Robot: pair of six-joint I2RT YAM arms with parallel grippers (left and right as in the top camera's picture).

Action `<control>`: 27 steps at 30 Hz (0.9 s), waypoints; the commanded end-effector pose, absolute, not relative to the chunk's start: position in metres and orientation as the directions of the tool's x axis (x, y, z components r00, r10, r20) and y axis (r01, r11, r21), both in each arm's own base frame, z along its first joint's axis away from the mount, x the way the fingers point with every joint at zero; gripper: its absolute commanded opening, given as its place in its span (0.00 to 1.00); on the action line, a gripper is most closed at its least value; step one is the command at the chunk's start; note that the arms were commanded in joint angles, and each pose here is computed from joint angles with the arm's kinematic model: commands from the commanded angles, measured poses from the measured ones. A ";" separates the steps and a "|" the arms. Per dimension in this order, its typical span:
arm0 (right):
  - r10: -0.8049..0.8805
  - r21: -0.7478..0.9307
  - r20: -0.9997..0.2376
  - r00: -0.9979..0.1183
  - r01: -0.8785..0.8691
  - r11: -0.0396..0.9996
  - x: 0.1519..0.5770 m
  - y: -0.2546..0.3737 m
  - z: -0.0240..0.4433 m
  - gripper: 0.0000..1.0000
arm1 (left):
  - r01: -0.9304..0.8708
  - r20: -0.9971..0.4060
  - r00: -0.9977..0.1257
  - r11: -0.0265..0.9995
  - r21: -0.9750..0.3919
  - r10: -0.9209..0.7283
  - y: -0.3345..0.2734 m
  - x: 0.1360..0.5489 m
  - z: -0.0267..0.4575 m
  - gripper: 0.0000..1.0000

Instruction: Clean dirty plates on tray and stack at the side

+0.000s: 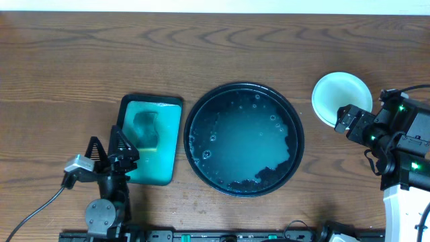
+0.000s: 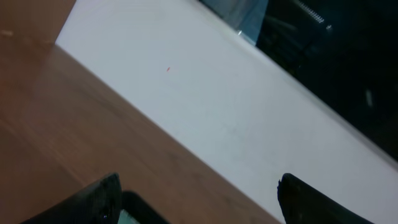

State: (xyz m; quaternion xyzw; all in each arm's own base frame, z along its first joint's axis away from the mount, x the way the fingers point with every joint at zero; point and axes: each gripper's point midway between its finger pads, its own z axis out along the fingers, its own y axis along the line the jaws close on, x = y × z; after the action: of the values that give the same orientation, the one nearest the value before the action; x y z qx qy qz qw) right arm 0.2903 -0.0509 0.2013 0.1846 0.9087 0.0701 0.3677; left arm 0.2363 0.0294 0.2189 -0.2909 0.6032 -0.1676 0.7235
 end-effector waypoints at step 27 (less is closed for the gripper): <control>0.363 0.253 -0.655 -0.663 0.261 0.932 0.292 -0.048 0.206 0.99 | -0.222 -0.906 -0.040 0.888 -0.402 -0.421 0.024 0.241 0.142 0.80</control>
State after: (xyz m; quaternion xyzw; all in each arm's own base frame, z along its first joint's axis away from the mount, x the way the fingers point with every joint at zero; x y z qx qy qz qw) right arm 0.2903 -0.0509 0.2013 0.1846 0.9087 0.0701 0.3677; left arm 0.2419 0.0243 0.1592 -0.2561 0.6876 -0.1102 0.6705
